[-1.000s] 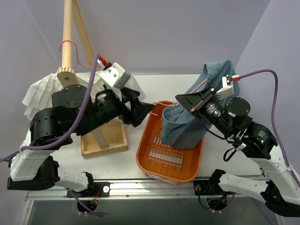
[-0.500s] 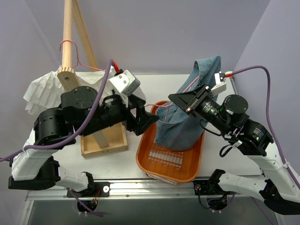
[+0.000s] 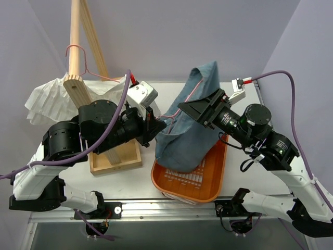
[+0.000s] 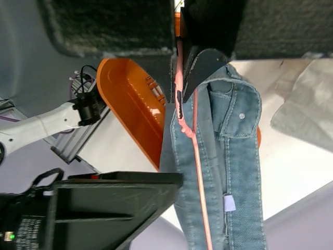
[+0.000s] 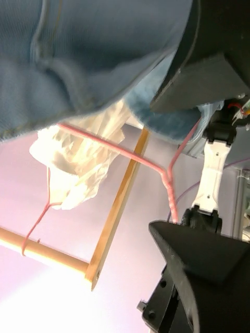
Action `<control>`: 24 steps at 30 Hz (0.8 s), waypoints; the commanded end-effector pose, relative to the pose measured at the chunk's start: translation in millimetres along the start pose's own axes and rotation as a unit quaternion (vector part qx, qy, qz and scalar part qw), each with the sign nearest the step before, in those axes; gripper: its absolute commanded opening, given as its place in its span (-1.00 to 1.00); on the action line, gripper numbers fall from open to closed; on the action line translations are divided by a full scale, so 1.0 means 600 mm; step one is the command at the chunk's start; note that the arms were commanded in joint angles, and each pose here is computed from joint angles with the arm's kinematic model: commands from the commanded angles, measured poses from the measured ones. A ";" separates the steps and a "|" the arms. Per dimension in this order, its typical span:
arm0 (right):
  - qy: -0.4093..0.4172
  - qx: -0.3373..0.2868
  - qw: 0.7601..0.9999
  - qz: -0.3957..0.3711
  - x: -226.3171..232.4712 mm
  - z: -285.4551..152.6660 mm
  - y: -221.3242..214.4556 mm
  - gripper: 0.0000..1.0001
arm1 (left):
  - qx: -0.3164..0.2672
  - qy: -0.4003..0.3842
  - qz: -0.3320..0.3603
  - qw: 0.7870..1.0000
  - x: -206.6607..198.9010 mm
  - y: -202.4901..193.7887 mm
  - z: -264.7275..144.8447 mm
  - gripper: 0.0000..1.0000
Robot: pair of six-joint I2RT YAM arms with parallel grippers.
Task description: Remove the skirt from the hanger
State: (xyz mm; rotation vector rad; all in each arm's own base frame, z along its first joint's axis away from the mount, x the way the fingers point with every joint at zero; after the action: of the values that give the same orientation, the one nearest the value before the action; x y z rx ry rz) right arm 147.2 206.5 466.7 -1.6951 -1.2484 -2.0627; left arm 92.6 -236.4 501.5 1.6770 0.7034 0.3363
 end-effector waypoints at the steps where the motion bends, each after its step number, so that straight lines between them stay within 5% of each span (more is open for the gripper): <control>1: -0.030 -0.018 0.998 -0.055 -0.015 -0.027 0.012 0.73 | -0.057 0.036 -0.025 0.997 0.023 0.032 -0.035 -0.95; 2: -0.042 -0.019 0.997 -0.060 -0.029 -0.029 0.008 1.00 | -0.060 0.038 -0.027 0.997 0.025 0.033 -0.039 -0.95; 9: 0.006 -0.094 0.994 -0.055 -0.052 -0.097 0.017 1.00 | -0.057 0.044 -0.021 0.997 0.028 0.031 -0.040 -0.95; 12: -0.005 -0.140 0.986 -0.086 -0.027 -0.129 0.054 0.85 | -0.047 0.043 -0.021 0.998 0.026 0.027 -0.035 -0.95; 16: -0.097 -0.089 0.978 -0.164 -0.019 -0.089 0.067 0.74 | -0.034 0.044 -0.019 0.998 0.024 0.018 -0.028 -0.95; 24: -0.135 -0.071 0.960 -0.236 0.019 -0.029 0.097 0.36 | -0.002 0.042 -0.013 0.999 0.016 0.000 -0.006 -0.95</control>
State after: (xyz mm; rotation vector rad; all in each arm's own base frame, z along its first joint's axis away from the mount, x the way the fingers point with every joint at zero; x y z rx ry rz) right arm 154.9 159.3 516.8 -1.8744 -1.5777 -2.3383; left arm 96.2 -226.4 484.4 1.7385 0.7903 0.3989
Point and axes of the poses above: each gripper's point midway between its finger pads, its own z axis out along the fingers, its own x axis along the line the jaws close on, y = z × x, the point moved 7 cm from there along -z, back along the fingers, and after that the axes turned 3 degrees about z, right-handed, at the moved point
